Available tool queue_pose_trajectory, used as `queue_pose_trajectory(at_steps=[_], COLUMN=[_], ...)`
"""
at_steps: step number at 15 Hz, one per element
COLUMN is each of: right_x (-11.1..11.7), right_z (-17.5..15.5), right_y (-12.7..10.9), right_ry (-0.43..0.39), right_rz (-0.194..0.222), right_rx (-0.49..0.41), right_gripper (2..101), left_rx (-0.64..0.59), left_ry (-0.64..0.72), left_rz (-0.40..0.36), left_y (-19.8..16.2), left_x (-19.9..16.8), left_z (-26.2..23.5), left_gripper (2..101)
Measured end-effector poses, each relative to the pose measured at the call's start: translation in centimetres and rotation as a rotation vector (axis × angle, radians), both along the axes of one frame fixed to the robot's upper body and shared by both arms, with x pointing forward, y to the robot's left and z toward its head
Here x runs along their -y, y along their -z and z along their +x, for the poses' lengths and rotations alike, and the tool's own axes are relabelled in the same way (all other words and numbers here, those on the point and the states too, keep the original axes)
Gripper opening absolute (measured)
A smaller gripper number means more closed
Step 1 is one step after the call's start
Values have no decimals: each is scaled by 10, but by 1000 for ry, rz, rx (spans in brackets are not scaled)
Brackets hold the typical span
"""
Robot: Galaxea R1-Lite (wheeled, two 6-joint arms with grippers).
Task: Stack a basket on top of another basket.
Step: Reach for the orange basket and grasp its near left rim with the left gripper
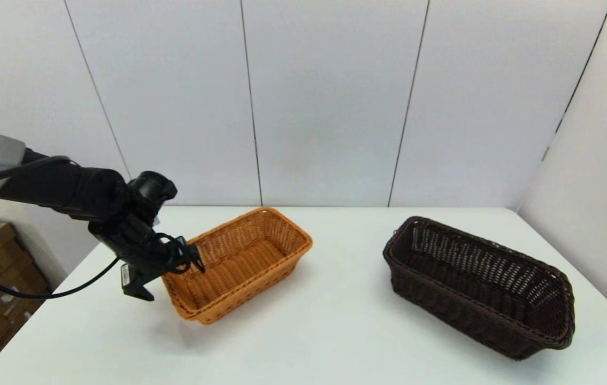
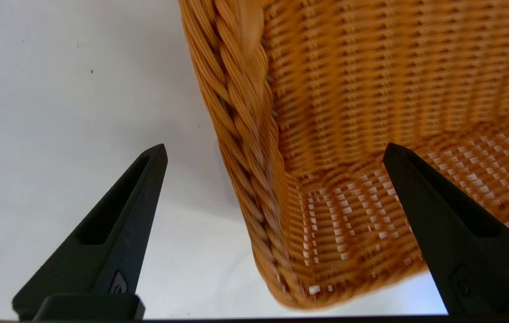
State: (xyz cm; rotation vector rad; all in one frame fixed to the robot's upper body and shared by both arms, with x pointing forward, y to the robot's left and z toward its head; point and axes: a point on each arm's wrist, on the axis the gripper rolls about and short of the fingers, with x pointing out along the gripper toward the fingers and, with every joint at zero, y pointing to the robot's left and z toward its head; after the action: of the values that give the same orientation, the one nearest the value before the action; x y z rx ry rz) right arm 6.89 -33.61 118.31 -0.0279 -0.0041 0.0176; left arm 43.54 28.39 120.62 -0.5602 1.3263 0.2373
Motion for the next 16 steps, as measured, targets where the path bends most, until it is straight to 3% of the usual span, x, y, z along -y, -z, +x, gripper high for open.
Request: queue_pose_trajectory(at_steps=[16], right_x=[0], right_z=[0], right_y=[0], right_ry=[0], right_rz=[0], right_rx=[0], right_gripper=[973], left_rx=[-86], left_ry=[-35], left_rz=[7], left_y=[33], left_x=[1], left_z=[8], left_gripper=[978])
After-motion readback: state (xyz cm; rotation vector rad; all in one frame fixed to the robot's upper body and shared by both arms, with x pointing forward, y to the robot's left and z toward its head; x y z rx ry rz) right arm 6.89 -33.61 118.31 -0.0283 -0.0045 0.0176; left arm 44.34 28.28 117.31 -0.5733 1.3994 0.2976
